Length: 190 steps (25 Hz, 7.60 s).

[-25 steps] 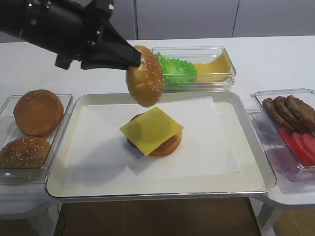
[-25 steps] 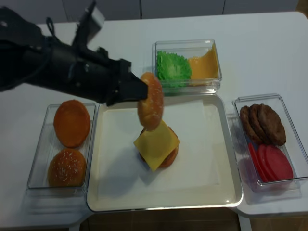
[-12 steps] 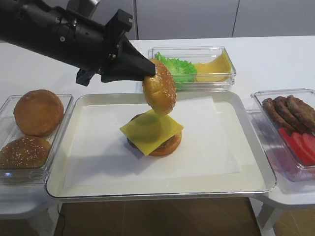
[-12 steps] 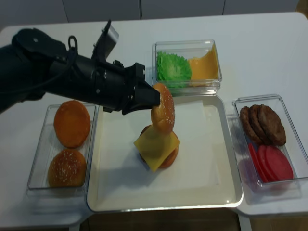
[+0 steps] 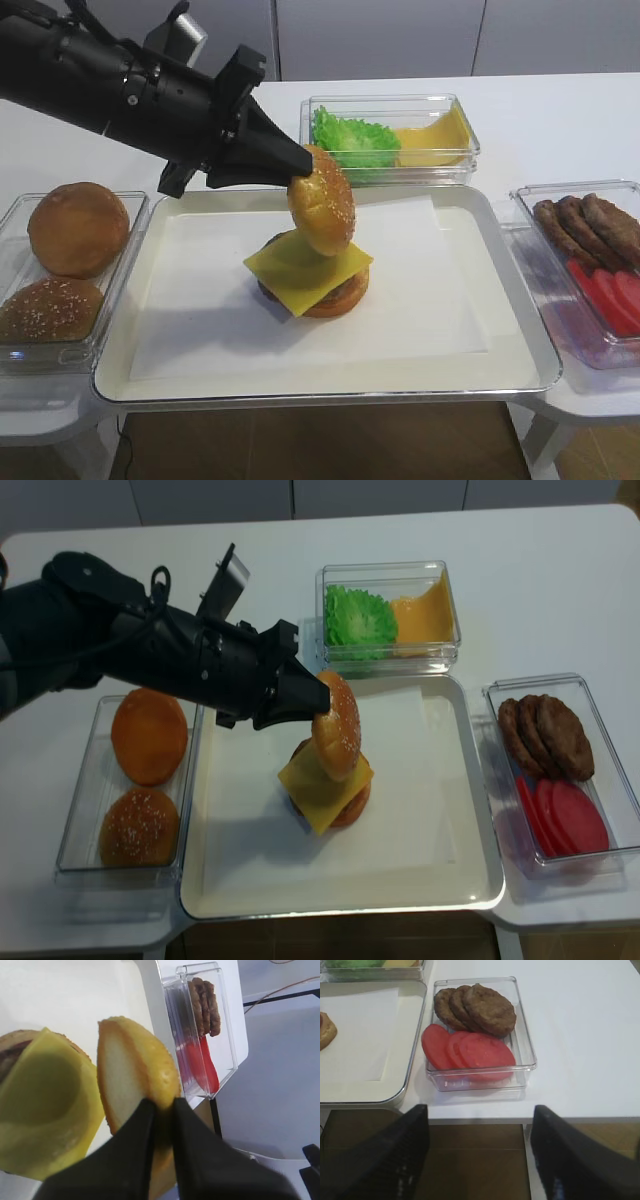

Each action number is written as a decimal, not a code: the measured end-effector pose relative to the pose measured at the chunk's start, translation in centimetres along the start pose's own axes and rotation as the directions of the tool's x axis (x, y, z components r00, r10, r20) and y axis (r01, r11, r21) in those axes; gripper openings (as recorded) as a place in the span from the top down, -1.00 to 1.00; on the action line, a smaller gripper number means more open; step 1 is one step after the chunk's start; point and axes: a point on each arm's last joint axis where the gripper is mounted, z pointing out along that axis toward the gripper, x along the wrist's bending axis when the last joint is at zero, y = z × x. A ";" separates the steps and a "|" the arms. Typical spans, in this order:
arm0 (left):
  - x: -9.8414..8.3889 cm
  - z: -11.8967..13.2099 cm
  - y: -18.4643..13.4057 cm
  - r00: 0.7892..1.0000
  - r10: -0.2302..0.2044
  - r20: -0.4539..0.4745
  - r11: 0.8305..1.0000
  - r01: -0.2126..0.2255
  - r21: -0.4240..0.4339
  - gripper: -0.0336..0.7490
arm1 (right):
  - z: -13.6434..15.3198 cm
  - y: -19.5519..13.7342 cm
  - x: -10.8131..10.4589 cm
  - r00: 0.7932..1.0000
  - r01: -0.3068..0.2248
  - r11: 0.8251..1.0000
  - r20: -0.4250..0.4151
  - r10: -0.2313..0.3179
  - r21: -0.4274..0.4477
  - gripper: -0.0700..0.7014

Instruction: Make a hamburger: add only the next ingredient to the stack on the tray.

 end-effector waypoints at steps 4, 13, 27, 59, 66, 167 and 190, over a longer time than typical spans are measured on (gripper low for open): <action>0.5 0.5 0.0 0.999 -0.043 0.033 0.998 0.042 0.036 0.74 | 0.0 0.0 0.0 1.000 -0.002 1.000 0.000 0.002 0.000 -0.47; 1.4 0.8 0.2 0.998 -0.054 0.033 0.997 0.053 0.056 0.75 | 0.0 0.0 0.0 1.000 -0.002 1.000 0.000 0.002 0.000 -0.48; 1.9 0.1 0.5 0.997 -0.070 0.037 0.996 0.068 0.051 0.75 | 0.0 0.0 0.0 1.000 -0.002 1.000 0.000 0.002 0.000 -0.47; 2.6 1.2 0.6 0.989 -0.136 0.049 0.988 0.132 0.078 0.75 | 0.0 0.0 0.0 1.000 -0.004 1.000 0.000 0.004 0.000 -0.47; 3.2 1.1 0.2 0.995 -0.100 -0.017 0.989 0.102 0.109 0.75 | 0.0 0.0 0.0 1.000 -0.004 1.000 0.000 0.004 0.000 -0.48; 2.6 -0.7 0.0 0.929 0.074 -0.362 0.997 -0.057 0.059 -0.52 | 0.0 0.0 0.0 1.000 -0.009 1.000 0.000 0.009 0.000 -0.47; -1.7 -14.6 -10.7 0.586 0.163 -0.794 0.975 -0.219 0.038 -0.33 | 0.0 0.0 0.0 1.000 -0.005 1.000 0.000 0.005 0.000 -0.47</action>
